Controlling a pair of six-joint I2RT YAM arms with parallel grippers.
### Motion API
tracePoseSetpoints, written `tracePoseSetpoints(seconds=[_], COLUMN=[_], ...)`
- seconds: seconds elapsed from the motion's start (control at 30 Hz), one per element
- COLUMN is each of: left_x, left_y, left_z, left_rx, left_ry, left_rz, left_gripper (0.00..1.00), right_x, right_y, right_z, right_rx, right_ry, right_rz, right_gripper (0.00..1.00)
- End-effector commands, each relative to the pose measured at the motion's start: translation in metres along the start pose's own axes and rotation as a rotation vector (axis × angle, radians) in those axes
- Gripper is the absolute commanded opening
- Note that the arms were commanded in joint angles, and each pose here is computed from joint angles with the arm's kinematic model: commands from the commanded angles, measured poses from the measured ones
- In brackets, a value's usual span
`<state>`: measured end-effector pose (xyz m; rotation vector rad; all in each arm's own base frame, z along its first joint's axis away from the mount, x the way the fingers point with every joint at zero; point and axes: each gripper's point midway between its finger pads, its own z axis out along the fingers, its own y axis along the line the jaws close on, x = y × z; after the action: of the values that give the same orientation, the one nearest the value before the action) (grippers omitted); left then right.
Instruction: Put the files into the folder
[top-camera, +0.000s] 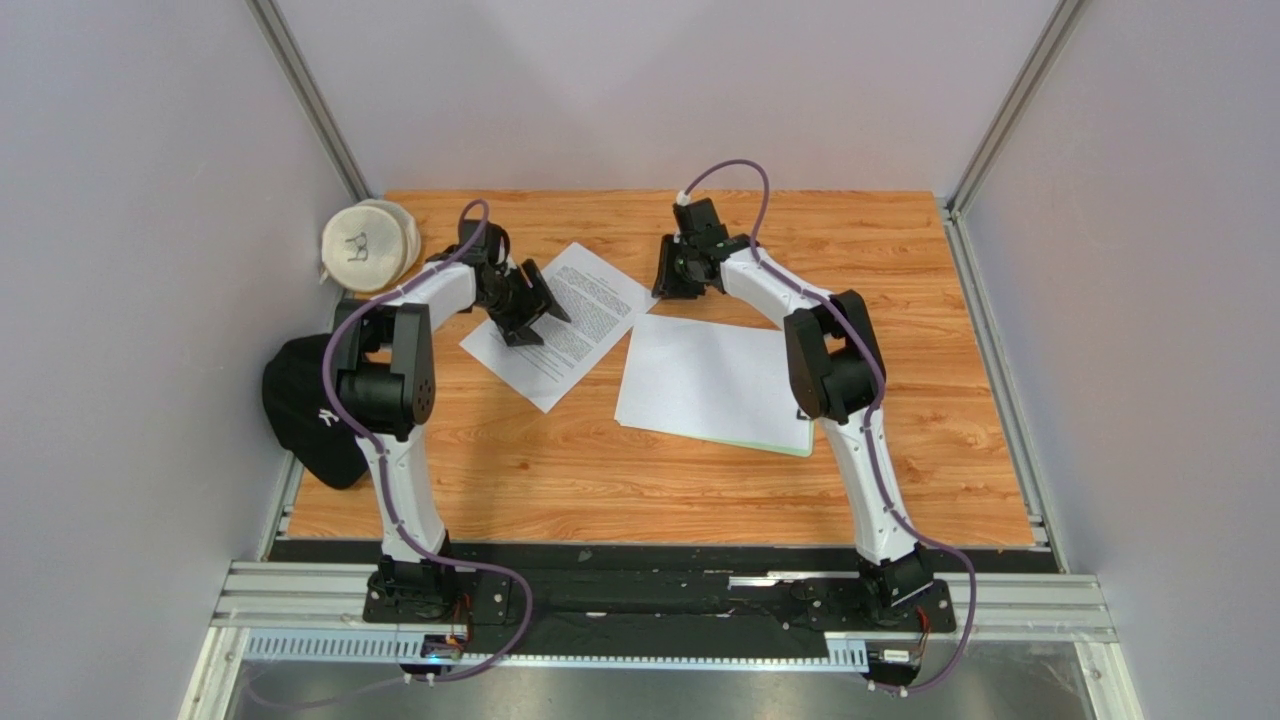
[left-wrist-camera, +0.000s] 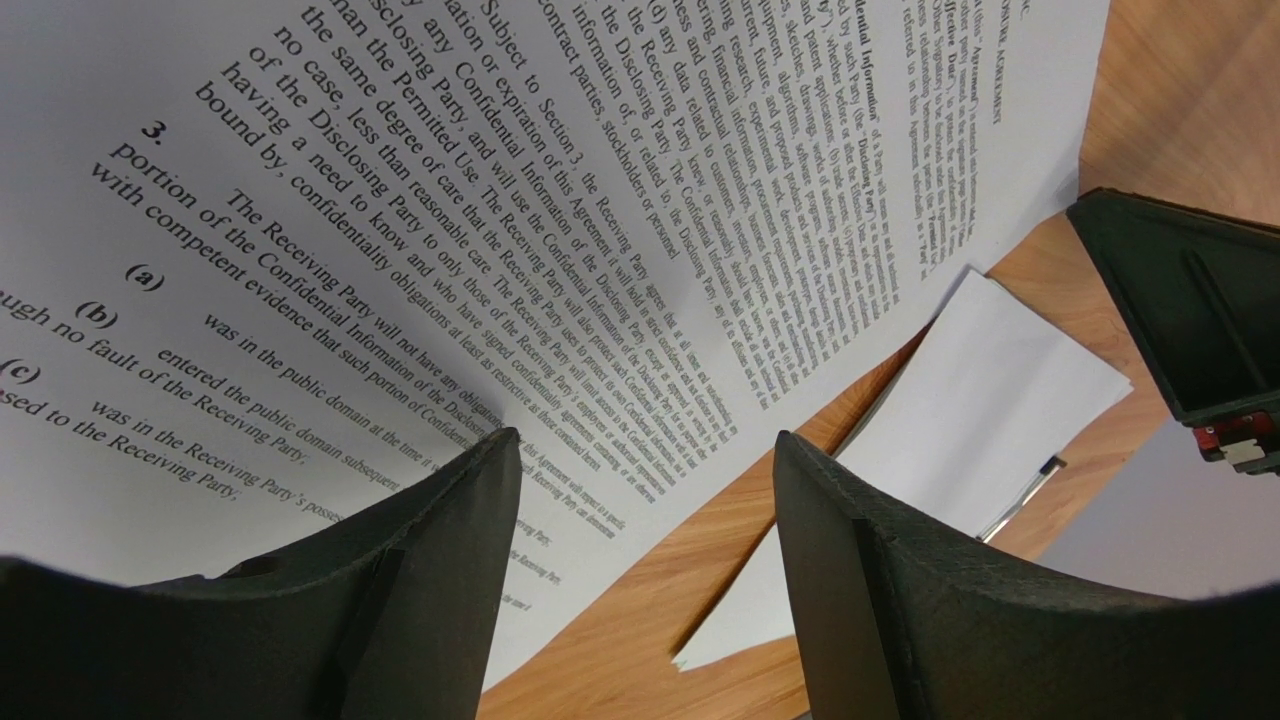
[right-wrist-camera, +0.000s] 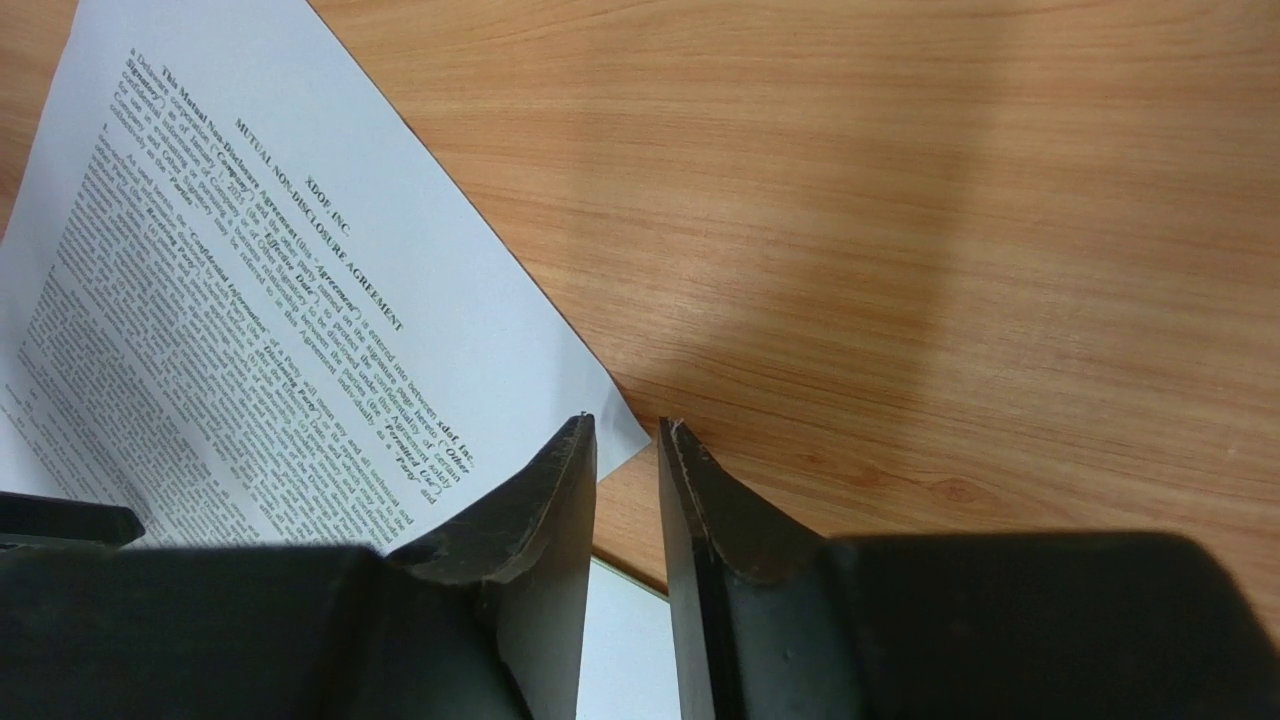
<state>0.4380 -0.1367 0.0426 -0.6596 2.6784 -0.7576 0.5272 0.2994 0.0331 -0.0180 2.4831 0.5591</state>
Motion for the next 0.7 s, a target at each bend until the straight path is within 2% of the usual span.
tracePoseSetpoints(seconds=[0.0, 0.13, 0.33, 0.5, 0.67], left_x=[-0.004, -0.004, -0.005, 0.000, 0.012], left_y=[-0.014, -0.016, -0.027, -0.040, -0.047], left_z=[-0.011, -0.012, -0.030, -0.058, -0.079], left_rx=[0.046, 0.055, 0.077, 0.106, 0.138], left_ry=[-0.029, -0.026, -0.043, -0.061, -0.065], left_rz=[0.028, 0.034, 0.076, 0.118, 0.178], left_gripper=[0.71, 0.71, 0.71, 0.71, 0.71], right_x=[0.004, 0.002, -0.018, -0.037, -0.019], right_y=[0.007, 0.017, 0.039, 0.082, 0.099], right_z=[0.005, 0.010, -0.005, -0.039, -0.067], right_rx=[-0.030, -0.074, -0.161, -0.344, -0.409], right_ry=[0.003, 0.010, -0.046, -0.078, -0.047], right_rz=[0.021, 0.029, 0.018, 0.035, 0.092], right_gripper=[0.26, 0.09, 0.00, 0.00, 0.00])
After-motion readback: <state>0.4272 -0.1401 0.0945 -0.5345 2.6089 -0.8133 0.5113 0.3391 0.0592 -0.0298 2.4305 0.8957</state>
